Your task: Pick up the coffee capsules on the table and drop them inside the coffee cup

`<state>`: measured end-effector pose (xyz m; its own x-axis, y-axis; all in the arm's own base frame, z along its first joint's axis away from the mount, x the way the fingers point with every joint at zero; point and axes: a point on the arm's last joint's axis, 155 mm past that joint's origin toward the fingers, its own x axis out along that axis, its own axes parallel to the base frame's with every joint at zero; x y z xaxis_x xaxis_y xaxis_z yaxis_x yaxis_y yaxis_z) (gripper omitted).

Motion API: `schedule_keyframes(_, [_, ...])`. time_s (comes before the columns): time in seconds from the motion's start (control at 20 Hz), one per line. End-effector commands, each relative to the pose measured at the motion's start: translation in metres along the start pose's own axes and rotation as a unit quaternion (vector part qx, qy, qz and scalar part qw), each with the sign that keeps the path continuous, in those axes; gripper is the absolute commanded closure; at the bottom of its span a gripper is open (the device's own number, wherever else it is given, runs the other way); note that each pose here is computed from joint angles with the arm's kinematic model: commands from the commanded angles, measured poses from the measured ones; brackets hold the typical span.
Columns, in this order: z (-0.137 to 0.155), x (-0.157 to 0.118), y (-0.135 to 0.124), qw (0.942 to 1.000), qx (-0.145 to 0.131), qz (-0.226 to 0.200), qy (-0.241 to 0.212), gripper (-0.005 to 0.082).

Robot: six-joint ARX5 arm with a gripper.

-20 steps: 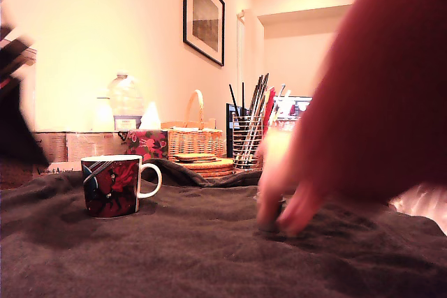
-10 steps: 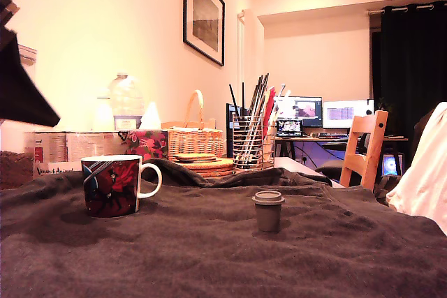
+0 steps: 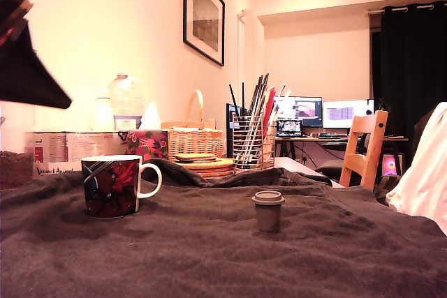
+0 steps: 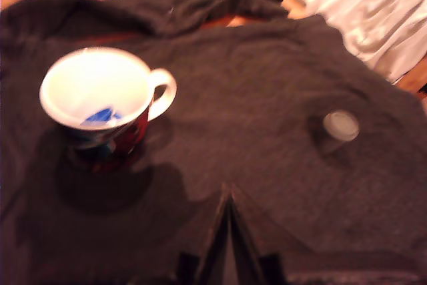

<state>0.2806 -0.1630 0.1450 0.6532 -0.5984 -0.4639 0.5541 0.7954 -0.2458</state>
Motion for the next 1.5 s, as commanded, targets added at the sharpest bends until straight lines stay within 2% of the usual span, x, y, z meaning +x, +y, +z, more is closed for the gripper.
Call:
schedule_keyframes(0.0, [0.003,0.001,-0.009,0.9997,0.014,-0.014,-0.011,0.0788])
schedule_keyframes(0.2, [0.003,0.006,-0.036,0.9968,0.044,-0.057,-0.033,0.0788])
schedule_keyframes(0.35, [-0.019,0.01,-0.055,0.9938,0.057,-0.092,-0.026,0.0788])
schedule_keyframes(0.6, [-0.048,0.011,-0.087,0.9847,0.079,-0.153,-0.026,0.0788])
schedule_keyframes(0.85, [-0.062,0.009,-0.104,0.9786,0.1,-0.179,-0.013,0.0788])
schedule_keyframes(1.1, [-0.063,0.009,-0.105,0.9778,0.108,-0.179,-0.014,0.078])
schedule_keyframes(1.15, [-0.062,0.01,-0.104,0.9788,0.108,-0.174,-0.015,0.0755])
schedule_keyframes(1.2, [-0.061,0.011,-0.101,0.9802,0.107,-0.166,-0.016,0.0692])
schedule_keyframes(1.35, [-0.059,0.014,-0.093,0.9835,0.11,-0.142,-0.021,0.0327])
schedule_keyframes(1.4, [-0.057,0.014,-0.091,0.9836,0.115,-0.137,-0.024,0.024])
schedule_keyframes(1.45, [-0.055,0.015,-0.089,0.9843,0.115,-0.13,-0.029,0.0206])
